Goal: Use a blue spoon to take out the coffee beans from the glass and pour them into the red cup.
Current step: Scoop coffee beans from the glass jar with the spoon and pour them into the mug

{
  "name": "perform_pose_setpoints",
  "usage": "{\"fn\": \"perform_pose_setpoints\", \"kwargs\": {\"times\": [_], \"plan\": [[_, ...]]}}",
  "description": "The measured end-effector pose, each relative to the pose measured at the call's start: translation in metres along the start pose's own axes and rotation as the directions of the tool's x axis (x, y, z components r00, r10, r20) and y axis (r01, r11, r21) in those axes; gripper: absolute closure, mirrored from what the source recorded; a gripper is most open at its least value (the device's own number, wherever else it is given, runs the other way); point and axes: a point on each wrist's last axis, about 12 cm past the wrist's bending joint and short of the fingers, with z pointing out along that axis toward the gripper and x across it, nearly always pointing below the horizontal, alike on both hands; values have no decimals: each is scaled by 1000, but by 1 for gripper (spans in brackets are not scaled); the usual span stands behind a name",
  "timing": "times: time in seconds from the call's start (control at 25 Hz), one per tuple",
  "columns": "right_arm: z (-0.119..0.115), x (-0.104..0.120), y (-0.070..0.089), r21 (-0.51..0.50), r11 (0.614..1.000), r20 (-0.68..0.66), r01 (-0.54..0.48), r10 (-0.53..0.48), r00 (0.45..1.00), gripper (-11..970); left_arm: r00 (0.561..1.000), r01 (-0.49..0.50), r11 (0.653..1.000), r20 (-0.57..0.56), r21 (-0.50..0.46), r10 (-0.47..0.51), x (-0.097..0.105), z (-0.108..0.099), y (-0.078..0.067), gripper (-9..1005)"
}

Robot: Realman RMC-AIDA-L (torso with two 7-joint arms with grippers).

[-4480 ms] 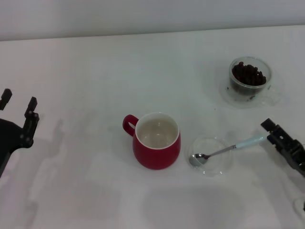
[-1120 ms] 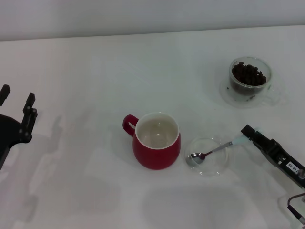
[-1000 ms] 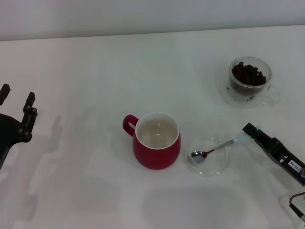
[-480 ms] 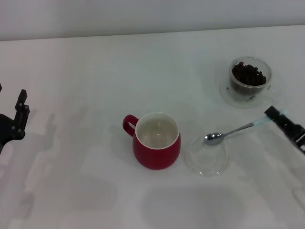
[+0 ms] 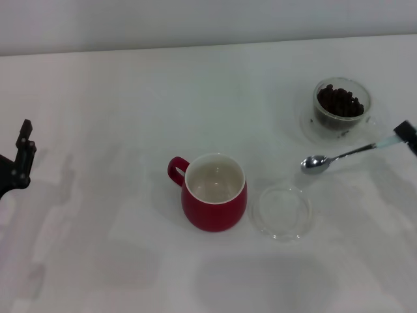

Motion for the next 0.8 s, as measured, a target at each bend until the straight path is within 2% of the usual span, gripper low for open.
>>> {"fn": "perform_pose_setpoints", "kwargs": {"times": [0.44,0.8], "plan": [[15,-21,-2,-32,997,37,75,-74,997,814,1000,-2,1000,4,-29,2,0,0,5,505],[37,-41,-6,-31,986,49,164,-162,986,814,1000,-1,999,0,-46,1,0,2,7,506]]}}
